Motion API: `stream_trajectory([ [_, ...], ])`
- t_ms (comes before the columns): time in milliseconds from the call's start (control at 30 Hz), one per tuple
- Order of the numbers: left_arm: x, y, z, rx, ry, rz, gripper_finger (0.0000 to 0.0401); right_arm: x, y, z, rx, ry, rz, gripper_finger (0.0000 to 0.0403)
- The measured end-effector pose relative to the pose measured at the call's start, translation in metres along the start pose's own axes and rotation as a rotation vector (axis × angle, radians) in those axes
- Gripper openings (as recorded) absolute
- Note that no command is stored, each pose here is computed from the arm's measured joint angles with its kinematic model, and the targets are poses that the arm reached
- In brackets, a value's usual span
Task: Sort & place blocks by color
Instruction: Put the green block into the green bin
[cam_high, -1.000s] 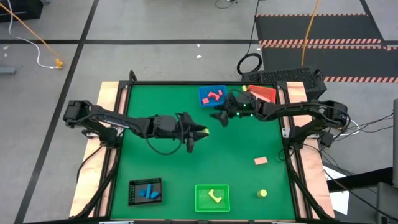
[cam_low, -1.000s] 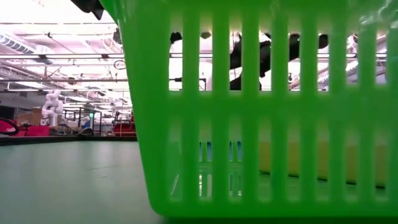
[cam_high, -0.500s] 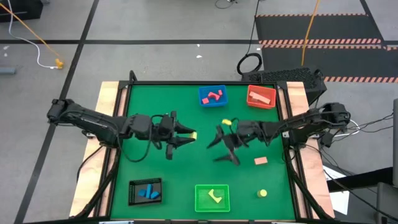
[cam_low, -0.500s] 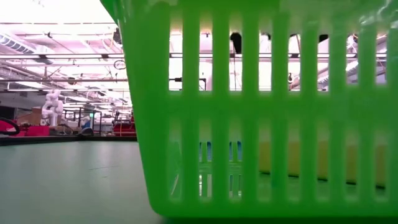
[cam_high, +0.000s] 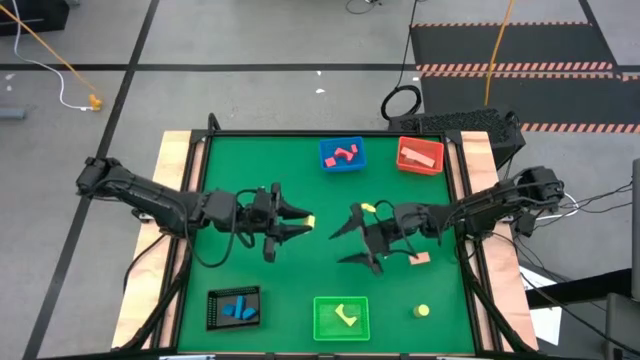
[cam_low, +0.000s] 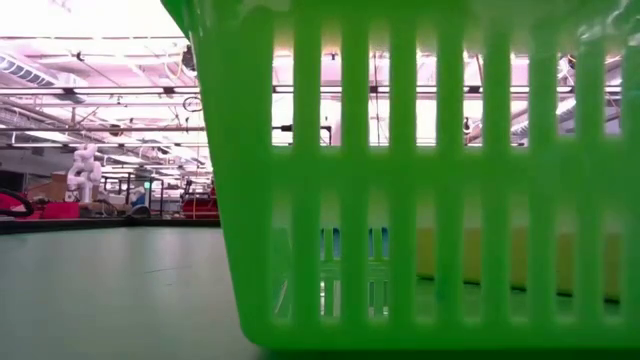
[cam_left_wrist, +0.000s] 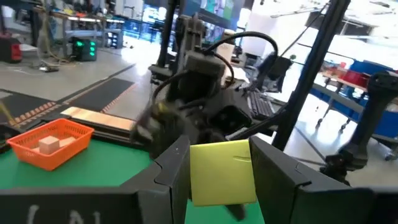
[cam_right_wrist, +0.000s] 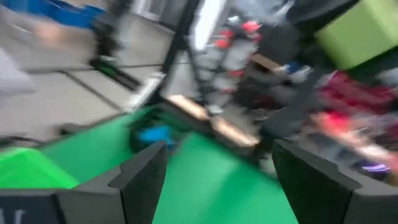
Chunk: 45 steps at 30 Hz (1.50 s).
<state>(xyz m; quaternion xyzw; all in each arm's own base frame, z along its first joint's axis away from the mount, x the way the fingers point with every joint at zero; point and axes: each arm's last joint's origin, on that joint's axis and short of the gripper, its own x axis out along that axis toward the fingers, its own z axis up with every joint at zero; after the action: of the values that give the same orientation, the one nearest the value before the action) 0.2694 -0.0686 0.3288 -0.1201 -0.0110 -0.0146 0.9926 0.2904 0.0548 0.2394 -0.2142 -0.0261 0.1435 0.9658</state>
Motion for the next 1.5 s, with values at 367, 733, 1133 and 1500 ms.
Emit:
stream_trajectory([
  [367, 0.004, 0.018, 0.017, -0.009, -0.191, 0.185, 0.0137, -0.008, -0.026, 0.019, -0.42, 0.044, -0.547, 0.0281],
  [733, 0.033, 0.033, -0.001, -0.116, -0.207, 0.082, 0.0137, -0.004, -0.03, 0.031, -0.459, -0.029, -0.52, 0.0281],
  [1133, 0.045, 0.032, -0.011, -0.189, -0.225, 0.002, 0.0137, -0.004, -0.029, 0.034, -0.395, -0.117, -0.471, 0.0281],
  [1500, 0.05, 0.034, -0.015, -0.233, -0.233, -0.042, 0.0137, -0.004, -0.029, 0.035, -0.341, -0.131, -0.465, 0.0251],
])
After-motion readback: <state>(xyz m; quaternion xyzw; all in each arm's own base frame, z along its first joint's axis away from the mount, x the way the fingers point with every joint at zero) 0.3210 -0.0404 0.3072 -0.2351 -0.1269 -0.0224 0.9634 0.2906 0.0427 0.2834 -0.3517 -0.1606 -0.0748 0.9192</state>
